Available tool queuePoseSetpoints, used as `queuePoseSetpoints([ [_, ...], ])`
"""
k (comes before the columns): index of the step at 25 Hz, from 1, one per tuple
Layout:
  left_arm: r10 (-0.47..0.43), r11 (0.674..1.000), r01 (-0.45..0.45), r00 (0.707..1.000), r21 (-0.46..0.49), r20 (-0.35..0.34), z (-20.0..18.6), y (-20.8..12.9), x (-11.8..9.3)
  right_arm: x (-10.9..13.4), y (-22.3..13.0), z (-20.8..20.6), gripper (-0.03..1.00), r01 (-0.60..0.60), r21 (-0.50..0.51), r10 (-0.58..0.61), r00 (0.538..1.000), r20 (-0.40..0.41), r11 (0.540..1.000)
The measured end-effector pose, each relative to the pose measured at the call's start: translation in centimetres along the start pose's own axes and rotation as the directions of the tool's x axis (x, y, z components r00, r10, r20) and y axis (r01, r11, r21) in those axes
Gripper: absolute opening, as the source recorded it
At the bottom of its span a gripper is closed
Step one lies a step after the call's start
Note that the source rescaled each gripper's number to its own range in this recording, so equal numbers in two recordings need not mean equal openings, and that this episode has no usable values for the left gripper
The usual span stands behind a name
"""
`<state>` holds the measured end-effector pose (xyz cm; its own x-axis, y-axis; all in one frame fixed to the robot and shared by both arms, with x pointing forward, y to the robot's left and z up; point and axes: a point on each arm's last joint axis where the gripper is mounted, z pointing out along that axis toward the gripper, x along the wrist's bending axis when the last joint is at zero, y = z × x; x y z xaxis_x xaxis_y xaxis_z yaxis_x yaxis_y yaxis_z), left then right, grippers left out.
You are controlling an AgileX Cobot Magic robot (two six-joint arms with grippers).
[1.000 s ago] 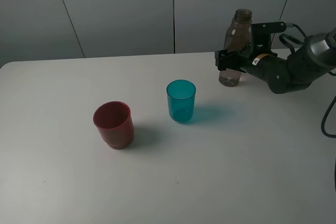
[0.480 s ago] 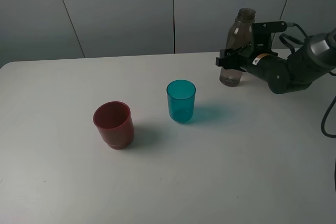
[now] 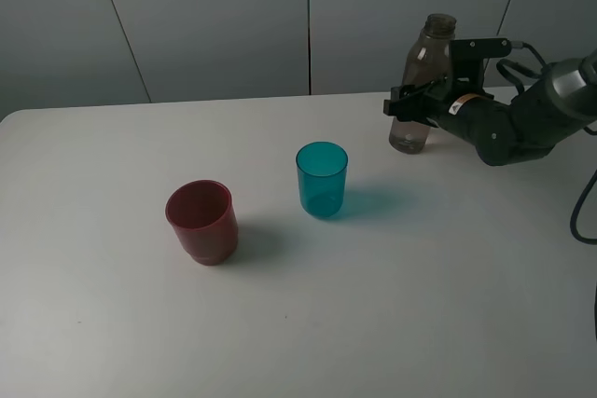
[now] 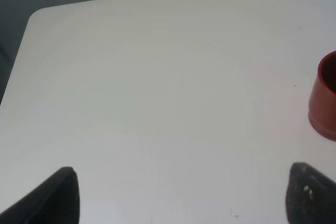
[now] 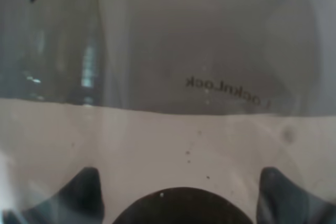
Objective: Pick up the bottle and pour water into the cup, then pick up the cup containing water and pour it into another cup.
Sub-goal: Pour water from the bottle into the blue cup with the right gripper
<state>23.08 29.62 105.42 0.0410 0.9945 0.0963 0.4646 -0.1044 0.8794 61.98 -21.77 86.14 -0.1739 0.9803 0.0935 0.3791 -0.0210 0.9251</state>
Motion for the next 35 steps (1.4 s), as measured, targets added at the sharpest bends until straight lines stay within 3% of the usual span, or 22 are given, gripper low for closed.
queuePoseSetpoints([
  [7, 0.0, 1.0, 0.0, 1.0, 0.0, 0.0, 0.0, 0.0, 0.0, 0.3, 1.6, -0.9, 0.0, 0.004, 0.03, -0.004, 1.0, -0.007, 1.0],
  [12, 0.0, 1.0, 0.0, 1.0, 0.0, 0.0, 0.0, 0.0, 0.0, 0.6, 4.2, -3.2, 0.0, 0.021, -0.026, -0.022, 0.999, -0.023, 0.999],
  [20, 0.0, 1.0, 0.0, 1.0, 0.0, 0.0, 0.0, 0.0, 0.0, 1.2, 5.4, -7.9, 0.0, 0.065, -0.057, -0.068, 0.996, -0.052, 0.996],
  [28, 0.0, 1.0, 0.0, 1.0, 0.0, 0.0, 0.0, 0.0, 0.0, 2.3, 5.3, -8.7, 0.0, 0.284, -0.076, -0.292, 0.948, -0.124, 0.956],
  [35, 0.0, 1.0, 0.0, 1.0, 0.0, 0.0, 0.0, 0.0, 0.0, 2.4, 5.3, -8.7, 0.0, 0.519, -0.103, -0.528, 0.845, -0.09, 0.848],
])
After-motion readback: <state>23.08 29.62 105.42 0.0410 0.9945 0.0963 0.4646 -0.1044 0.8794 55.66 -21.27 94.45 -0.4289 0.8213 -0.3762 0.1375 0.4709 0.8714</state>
